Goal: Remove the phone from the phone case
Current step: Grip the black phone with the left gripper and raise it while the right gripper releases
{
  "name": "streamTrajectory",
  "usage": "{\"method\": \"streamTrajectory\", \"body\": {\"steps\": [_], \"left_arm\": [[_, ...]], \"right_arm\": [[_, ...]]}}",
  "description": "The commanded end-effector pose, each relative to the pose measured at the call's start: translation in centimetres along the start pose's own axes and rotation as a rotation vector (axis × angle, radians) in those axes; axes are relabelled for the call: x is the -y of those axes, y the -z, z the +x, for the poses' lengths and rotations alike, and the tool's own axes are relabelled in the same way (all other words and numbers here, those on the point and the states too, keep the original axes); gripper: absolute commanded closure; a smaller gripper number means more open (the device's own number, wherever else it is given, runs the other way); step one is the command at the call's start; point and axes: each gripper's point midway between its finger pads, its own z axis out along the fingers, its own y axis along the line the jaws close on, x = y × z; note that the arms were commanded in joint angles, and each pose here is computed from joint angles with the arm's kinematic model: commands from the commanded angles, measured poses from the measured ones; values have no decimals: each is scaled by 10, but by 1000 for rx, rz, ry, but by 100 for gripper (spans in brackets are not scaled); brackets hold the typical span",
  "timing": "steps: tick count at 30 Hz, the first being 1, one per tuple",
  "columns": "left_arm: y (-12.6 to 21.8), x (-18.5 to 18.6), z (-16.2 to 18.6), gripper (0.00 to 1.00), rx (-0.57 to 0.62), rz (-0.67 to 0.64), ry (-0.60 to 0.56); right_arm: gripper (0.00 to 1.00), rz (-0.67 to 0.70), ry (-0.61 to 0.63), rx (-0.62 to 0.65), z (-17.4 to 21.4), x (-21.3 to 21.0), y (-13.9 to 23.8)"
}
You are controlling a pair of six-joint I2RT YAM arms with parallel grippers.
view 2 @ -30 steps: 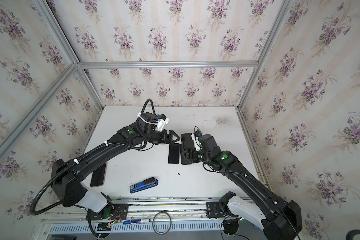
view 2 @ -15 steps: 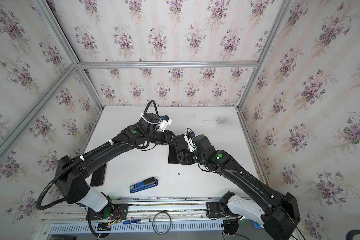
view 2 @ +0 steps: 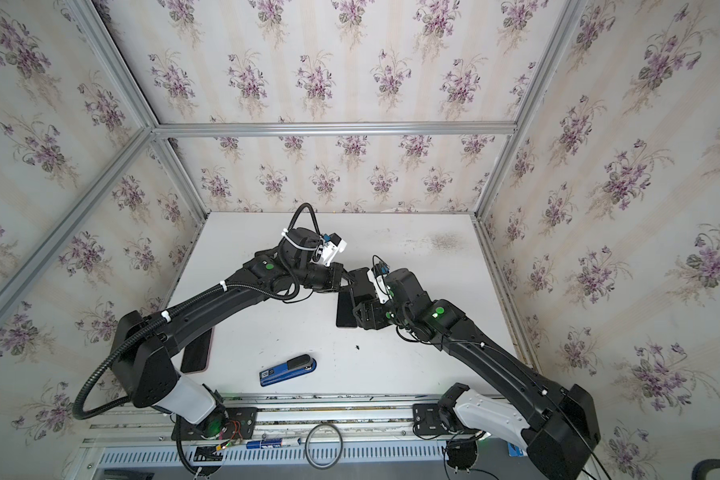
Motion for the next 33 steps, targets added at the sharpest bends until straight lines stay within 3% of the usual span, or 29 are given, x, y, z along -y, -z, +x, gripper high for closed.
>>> {"method": "streamTrajectory", "body": {"steps": [1, 3, 7, 9, 13, 16, 22, 28, 33], "left_arm": [[0, 0, 0, 100, 5, 2, -24], [2, 1, -1, 100, 12, 0, -30], [18, 6, -15, 100, 79, -17, -52], [32, 11, -29, 100, 144, -32, -72], [64, 24, -60, 100, 268, -42, -98], [91, 34, -86, 100, 368, -40, -101], [141, 68, -122, 100, 548, 2, -152], [182, 96, -137, 100, 704, 94, -169], [201, 109, -137, 100, 768, 182, -152]], "right_arm": [[83, -43, 67, 89, -24, -13, 6], [77, -40, 77, 99, -26, -13, 8], [46, -32, 85, 136, -31, -13, 16], [25, -29, 85, 176, -37, -14, 24], [7, -41, 99, 260, -50, -20, 45], [1, -58, 109, 311, -62, -27, 61], [0, -127, 119, 358, -81, -47, 78], [0, -249, 102, 461, -107, -71, 93], [1, -378, 126, 578, -129, -93, 105]]}}
